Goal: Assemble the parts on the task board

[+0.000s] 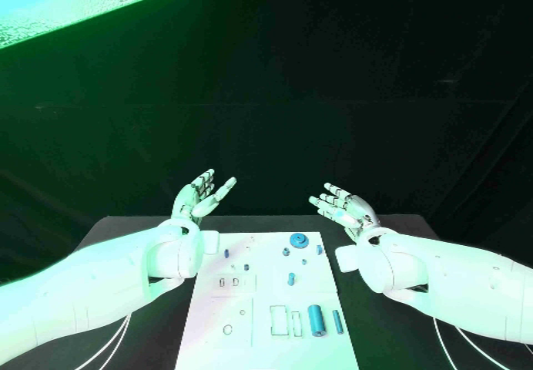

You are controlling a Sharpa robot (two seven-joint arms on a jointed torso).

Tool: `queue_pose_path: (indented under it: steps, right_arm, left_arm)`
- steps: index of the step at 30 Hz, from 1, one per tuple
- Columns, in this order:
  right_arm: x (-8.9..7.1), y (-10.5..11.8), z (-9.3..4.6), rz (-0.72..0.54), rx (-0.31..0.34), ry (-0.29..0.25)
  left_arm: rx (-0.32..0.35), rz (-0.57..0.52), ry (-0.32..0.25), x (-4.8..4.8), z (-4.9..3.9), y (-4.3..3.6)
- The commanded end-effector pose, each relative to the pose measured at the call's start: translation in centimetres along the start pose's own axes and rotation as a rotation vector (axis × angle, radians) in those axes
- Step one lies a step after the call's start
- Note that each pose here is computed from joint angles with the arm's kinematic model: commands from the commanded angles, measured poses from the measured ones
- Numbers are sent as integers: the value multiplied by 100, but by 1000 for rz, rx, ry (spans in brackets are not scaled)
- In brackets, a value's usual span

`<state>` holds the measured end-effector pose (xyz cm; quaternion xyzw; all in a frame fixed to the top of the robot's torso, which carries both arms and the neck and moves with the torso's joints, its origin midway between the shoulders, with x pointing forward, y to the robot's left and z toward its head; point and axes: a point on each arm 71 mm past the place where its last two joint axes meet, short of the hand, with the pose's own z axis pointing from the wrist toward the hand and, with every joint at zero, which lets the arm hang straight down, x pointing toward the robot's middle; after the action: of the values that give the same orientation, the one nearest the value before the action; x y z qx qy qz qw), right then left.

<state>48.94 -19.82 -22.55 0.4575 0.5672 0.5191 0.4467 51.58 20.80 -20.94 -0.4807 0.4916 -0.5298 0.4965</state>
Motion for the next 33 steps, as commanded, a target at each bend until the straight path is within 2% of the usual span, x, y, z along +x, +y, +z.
queue_pose_path:
  steps: [1, 6, 8, 9, 16, 26, 33]
  right_arm:
    - [105, -6, 28, -9, 37, 195]
    - [101, -4, 62, -28, 56, 251]
    - [100, -4, 65, -29, 58, 256]
    - [-166, 208, 147, -340, -161, 247]
    - [-245, 351, 206, -549, -238, 262]
    - [-173, 449, 218, -907, -286, 308]
    - [-67, 469, 230, -1139, -279, 335]
  left_arm:
    - [20, -30, 91, 67, 23, -29]
    - [20, -30, 91, 67, 23, -29]
    - [20, -30, 91, 67, 23, -29]
    - [56, -23, 92, -89, -85, -138]
    - [76, -43, 106, -92, -169, -217]
    - [78, -65, 138, -119, -268, -286]
    - [64, -96, 198, -54, -355, -328]
